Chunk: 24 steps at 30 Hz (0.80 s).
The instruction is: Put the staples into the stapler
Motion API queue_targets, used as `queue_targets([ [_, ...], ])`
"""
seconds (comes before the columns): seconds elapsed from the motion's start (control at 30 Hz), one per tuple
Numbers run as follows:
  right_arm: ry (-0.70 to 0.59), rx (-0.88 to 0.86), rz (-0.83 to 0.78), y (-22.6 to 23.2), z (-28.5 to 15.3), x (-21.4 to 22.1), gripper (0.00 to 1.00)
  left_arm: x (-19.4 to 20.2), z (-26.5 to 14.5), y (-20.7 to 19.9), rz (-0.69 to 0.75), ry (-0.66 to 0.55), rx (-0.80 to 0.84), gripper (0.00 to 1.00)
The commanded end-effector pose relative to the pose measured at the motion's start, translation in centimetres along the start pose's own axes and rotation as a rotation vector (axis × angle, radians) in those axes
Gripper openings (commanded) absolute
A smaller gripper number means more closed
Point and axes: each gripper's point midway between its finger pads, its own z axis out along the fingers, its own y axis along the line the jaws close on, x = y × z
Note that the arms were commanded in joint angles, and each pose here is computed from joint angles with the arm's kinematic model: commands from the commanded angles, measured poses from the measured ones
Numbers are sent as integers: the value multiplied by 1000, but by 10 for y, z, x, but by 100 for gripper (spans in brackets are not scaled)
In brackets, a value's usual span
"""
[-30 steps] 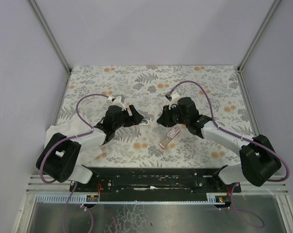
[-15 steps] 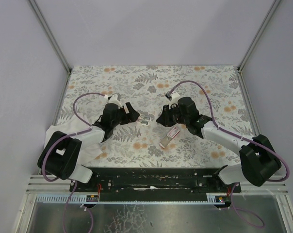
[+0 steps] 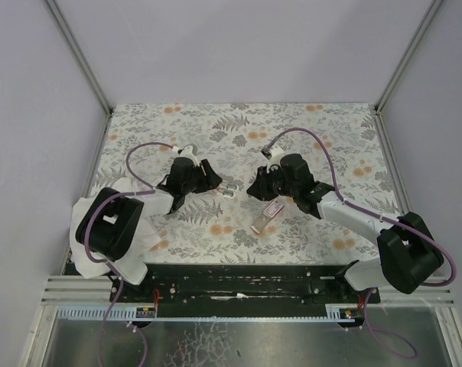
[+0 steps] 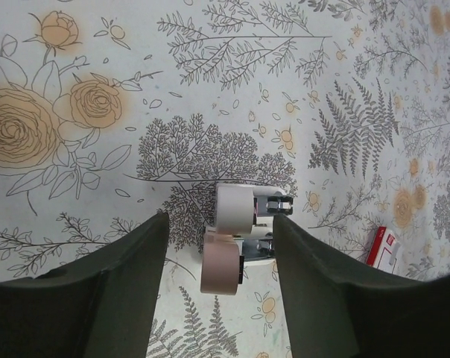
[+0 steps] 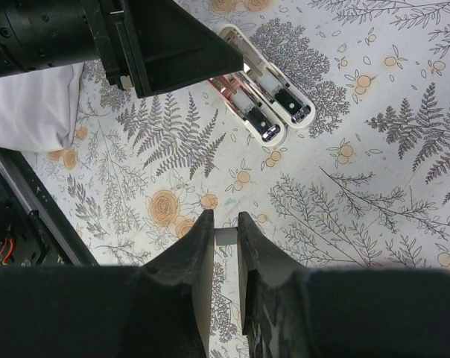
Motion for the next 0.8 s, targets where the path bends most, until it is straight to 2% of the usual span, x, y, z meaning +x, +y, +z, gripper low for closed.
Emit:
queue_targets([
  [0.0, -60, -42, -28, 14, -5, -16, 22, -20, 7, -14, 29, -55, 62, 53],
  [0.3, -58, -39, -30, 13, -7, -13, 22, -9, 10, -15, 47, -10, 89, 25],
  [0.47, -51, -30, -42, 12, -13, -11, 22, 1, 8, -34, 156, 49, 220, 10],
  [0.6, -44, -18, -48, 11, -19, -6, 22, 15, 3, -51, 266, 93, 306, 5],
  [0.77, -27, -10, -42, 8, -24, 6, 22, 40, -4, -77, 409, 204, 437, 3],
])
